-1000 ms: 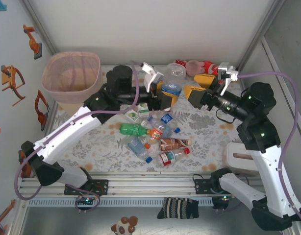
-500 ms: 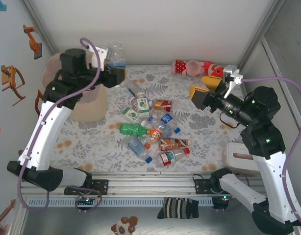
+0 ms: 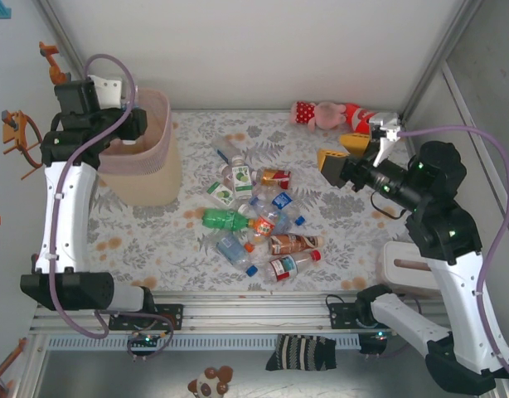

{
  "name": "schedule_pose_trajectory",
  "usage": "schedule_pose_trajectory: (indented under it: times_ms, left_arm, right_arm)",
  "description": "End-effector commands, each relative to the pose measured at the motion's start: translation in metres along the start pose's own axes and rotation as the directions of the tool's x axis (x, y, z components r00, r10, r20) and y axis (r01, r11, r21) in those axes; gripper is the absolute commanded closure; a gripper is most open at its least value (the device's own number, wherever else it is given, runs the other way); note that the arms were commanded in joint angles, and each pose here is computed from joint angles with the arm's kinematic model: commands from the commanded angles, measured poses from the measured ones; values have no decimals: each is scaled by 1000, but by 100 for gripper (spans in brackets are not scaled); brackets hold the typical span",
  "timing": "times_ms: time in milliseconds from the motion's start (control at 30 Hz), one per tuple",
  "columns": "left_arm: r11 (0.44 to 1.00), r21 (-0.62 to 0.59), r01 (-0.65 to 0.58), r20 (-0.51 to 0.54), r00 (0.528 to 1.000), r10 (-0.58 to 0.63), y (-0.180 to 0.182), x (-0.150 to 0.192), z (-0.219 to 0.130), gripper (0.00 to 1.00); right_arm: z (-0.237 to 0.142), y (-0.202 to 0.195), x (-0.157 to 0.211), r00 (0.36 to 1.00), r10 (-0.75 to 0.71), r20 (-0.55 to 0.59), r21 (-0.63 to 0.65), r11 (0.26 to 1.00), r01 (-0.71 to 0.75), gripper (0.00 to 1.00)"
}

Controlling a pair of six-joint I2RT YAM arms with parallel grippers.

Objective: Put the plastic bottles in the bin

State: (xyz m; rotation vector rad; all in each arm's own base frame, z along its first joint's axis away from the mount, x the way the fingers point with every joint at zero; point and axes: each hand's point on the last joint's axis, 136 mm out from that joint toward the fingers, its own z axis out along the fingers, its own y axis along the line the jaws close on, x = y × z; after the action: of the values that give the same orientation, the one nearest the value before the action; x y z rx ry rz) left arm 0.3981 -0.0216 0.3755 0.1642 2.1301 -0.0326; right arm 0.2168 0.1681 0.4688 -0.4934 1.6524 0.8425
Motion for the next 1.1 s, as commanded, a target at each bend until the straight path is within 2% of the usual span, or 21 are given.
schedule_pose_trajectory:
  times_ms: [0, 200, 467, 733, 1067]
  left_arm:
    - [992, -118, -46, -10, 999, 45, 31, -5, 6, 45]
    - [976, -207, -68, -93, 994, 49, 69, 10, 34, 45]
    - [957, -263, -120, -255, 965, 51, 100, 43, 73, 44]
    - [954, -259, -149, -395, 918, 36, 112, 84, 104, 42]
    - [971, -220, -91, -486, 874, -28, 119, 128, 132, 39]
  right_arm:
    - [-5, 5, -9, 999, -35, 14, -4, 999, 35, 22]
    - [-2, 5, -7, 999, -31, -12, -11, 999, 31, 21]
    - [-3, 5, -9, 999, -37, -15, -5, 999, 37, 22]
    - [2, 3, -7, 999, -26, -29, -3, 1000, 26, 22]
    - [10, 0, -6, 999, -9, -34, -13, 1000, 8, 22]
